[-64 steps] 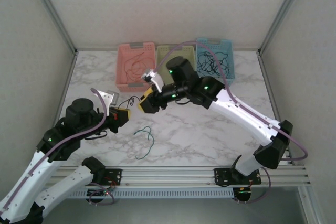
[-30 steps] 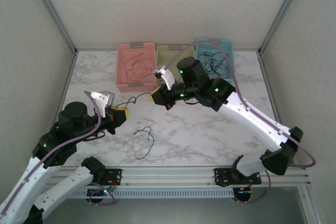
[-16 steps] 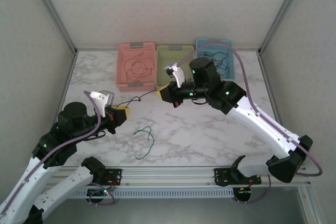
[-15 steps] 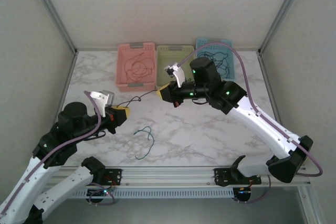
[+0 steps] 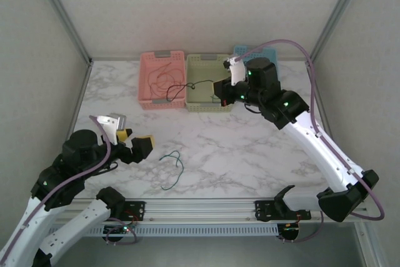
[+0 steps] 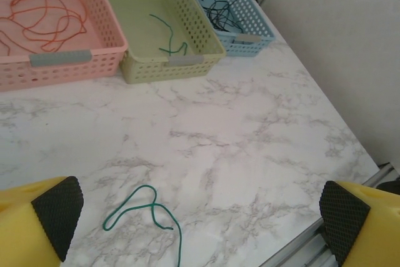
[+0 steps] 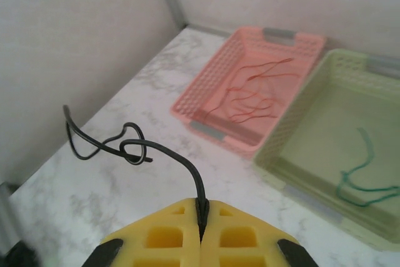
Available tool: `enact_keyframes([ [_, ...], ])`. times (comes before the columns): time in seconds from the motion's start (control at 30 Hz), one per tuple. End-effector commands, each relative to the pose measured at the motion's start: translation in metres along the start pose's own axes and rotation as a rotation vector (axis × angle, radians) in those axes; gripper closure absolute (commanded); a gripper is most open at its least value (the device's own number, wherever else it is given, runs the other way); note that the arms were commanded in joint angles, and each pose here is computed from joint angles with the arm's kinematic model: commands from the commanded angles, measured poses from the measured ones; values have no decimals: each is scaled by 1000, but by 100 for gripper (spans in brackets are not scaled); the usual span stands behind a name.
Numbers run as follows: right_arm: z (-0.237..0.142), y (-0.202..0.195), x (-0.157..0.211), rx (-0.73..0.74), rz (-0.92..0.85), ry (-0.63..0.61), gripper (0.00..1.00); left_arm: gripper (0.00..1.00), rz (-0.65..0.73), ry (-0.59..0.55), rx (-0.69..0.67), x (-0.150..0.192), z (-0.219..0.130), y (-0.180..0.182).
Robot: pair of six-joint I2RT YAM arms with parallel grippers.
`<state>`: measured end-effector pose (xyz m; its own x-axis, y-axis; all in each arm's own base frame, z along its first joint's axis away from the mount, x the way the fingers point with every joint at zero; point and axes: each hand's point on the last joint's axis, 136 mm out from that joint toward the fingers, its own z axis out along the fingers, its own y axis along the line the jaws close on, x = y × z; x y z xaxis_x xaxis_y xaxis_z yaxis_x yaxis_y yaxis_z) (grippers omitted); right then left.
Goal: Untangle the cables
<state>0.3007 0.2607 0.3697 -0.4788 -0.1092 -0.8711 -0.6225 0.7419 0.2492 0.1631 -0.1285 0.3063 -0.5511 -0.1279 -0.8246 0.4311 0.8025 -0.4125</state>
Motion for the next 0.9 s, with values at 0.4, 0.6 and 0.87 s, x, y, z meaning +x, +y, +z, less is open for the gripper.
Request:
enact_keyframes([
  [0.4,-10,-277,31,892,309,36,100,0,-14,-10,-178,8,-3,35],
  [0.6,29,-326,40,914,404,101,100,0,-13,-6,-179,10,-1,36],
  [0.87,65,-353,55,857,498,182,57,0,-14,-4,-176,11,-1,36],
])
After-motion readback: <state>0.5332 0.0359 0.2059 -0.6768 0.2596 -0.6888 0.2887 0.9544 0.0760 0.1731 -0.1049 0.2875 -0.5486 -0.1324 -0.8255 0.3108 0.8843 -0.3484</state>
